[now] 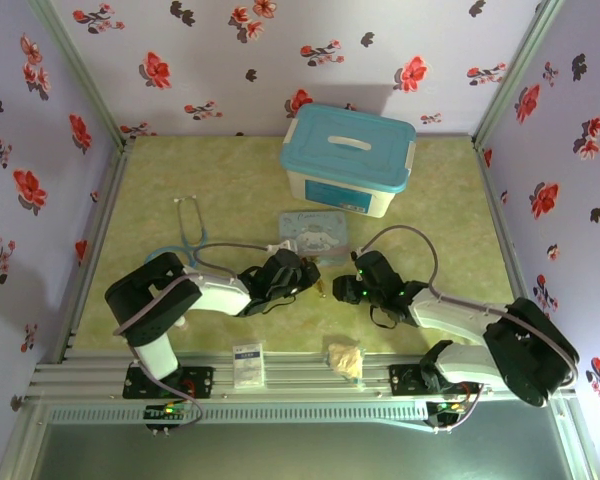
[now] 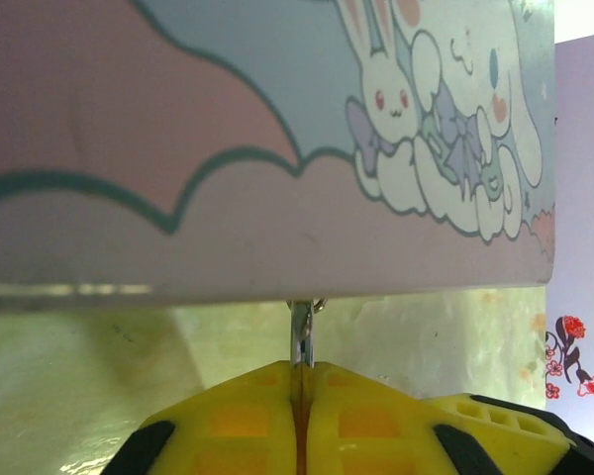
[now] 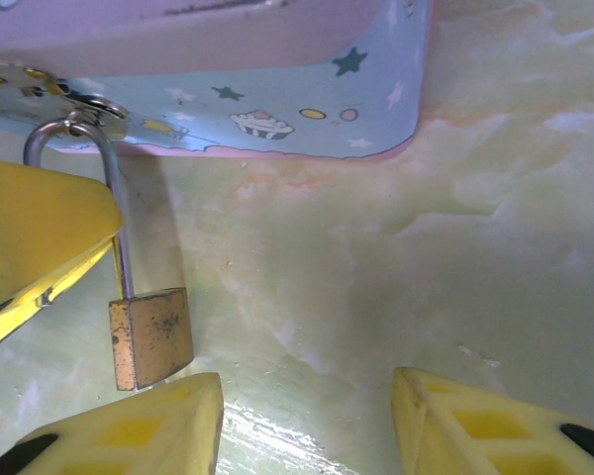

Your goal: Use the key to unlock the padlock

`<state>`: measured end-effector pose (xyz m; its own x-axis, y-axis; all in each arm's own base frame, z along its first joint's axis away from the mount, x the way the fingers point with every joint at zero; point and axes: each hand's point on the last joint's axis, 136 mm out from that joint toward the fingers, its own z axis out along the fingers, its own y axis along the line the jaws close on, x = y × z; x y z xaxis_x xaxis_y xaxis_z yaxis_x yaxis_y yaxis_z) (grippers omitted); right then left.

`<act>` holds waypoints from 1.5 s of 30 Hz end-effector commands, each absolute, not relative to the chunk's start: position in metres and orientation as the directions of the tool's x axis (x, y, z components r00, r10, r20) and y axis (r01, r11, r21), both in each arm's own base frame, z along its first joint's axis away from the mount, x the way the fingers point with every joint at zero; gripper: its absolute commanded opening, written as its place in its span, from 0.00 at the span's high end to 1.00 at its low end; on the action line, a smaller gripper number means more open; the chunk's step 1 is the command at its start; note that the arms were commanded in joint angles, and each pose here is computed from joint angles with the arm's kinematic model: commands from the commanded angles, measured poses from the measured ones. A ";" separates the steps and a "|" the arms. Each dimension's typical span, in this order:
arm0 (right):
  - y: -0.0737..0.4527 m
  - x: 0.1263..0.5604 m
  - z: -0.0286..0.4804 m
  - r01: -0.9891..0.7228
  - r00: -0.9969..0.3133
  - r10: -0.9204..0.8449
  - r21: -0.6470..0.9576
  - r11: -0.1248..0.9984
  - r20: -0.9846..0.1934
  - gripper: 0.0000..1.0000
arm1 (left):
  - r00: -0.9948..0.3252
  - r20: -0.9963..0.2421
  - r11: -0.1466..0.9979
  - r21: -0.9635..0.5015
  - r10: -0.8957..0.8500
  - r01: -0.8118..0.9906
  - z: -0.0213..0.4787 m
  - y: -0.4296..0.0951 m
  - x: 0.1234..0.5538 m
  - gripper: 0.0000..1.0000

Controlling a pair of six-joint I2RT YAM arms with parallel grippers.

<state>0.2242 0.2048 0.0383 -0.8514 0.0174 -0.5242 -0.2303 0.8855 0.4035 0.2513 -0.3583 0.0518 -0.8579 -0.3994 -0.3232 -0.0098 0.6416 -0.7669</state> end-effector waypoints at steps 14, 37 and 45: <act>0.219 0.235 0.043 -0.226 -0.847 0.038 0.423 0.877 -0.531 0.52 | -0.875 -0.371 0.793 -0.609 -0.312 -0.025 0.010 -0.311 0.237 0.85; 0.211 0.236 0.048 -0.236 -0.838 0.007 0.373 0.897 -0.546 0.52 | -0.829 -0.557 0.942 -0.301 -0.050 0.146 0.033 -0.284 0.238 0.47; 0.208 0.237 0.046 -0.230 -0.841 -0.004 0.351 0.908 -0.541 0.52 | -0.830 -0.550 0.935 -0.336 -0.094 0.116 0.029 -0.302 0.226 0.39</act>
<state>0.2325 0.2107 0.0410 -0.8537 0.0030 -0.5207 -0.2269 0.8979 0.3773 0.2203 -0.3051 0.0306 -0.8411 -0.0650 -0.5370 0.1564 0.9211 -0.3564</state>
